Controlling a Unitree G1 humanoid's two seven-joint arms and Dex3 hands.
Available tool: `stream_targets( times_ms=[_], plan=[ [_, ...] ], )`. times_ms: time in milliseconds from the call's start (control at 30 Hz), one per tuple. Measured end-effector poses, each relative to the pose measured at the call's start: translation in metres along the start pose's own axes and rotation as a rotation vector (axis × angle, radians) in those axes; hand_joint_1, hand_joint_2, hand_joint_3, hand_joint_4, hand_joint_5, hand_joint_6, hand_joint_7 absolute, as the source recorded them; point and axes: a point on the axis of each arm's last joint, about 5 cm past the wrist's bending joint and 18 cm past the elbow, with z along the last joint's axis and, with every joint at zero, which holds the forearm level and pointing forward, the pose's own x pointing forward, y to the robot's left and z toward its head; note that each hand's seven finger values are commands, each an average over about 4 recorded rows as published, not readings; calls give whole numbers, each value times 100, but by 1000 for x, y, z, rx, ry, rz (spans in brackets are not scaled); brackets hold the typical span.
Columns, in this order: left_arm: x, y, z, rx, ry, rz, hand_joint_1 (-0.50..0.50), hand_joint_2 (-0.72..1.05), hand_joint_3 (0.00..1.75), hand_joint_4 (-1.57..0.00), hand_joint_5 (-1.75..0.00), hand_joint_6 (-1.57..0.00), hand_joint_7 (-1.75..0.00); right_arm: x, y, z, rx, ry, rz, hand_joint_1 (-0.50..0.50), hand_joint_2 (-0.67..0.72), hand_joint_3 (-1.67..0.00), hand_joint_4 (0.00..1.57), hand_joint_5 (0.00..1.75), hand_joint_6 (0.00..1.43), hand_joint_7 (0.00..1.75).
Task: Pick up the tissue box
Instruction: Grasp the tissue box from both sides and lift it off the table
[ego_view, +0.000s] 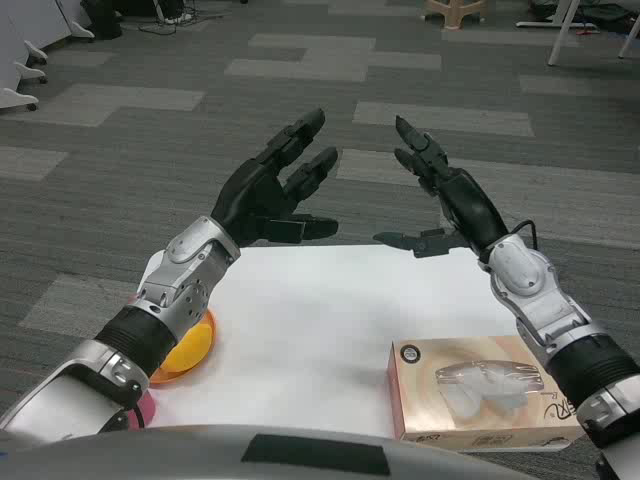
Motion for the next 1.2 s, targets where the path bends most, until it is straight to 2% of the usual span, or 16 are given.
stream_targets(
  times_ms=[67, 167, 233, 933, 1067, 1200],
  plan=[
    [-5, 2, 0, 8, -22, 38, 50, 105, 17, 0, 0, 0, 0, -5, -5, 1, 9, -9, -53, -38, -54, -56, 0, 10, 0, 0],
    [-26, 12, 0, 33, -51, 171, 50, 105, 17, 0, 0, 0, 0, -22, -26, 2, 5, -11, -206, -38, -54, -56, 0, 10, 0, 0],
    [-33, 15, 0, 39, -50, 207, 50, 105, 17, 0, 0, 0, 0, -27, -33, 2, -4, -7, -247, -38, -54, -56, 0, 10, 0, 0],
    [-32, 14, -1, 37, -50, 207, 50, 105, 17, 0, 0, 0, 0, -26, -32, 3, 0, -16, -240, -38, -54, -56, 0, 10, 0, 0],
    [-32, 14, -1, 37, -50, 207, 50, 105, 17, 0, 0, 0, 0, -26, -32, 3, 0, -16, -240, -38, -54, -48, 0, 10, 0, 0],
    [-32, 14, -1, 37, -50, 207, 50, 105, 17, 0, 0, 0, 0, -26, -32, 3, -1, -16, -242, -38, -54, -50, 0, 10, 0, 0]
  ],
)
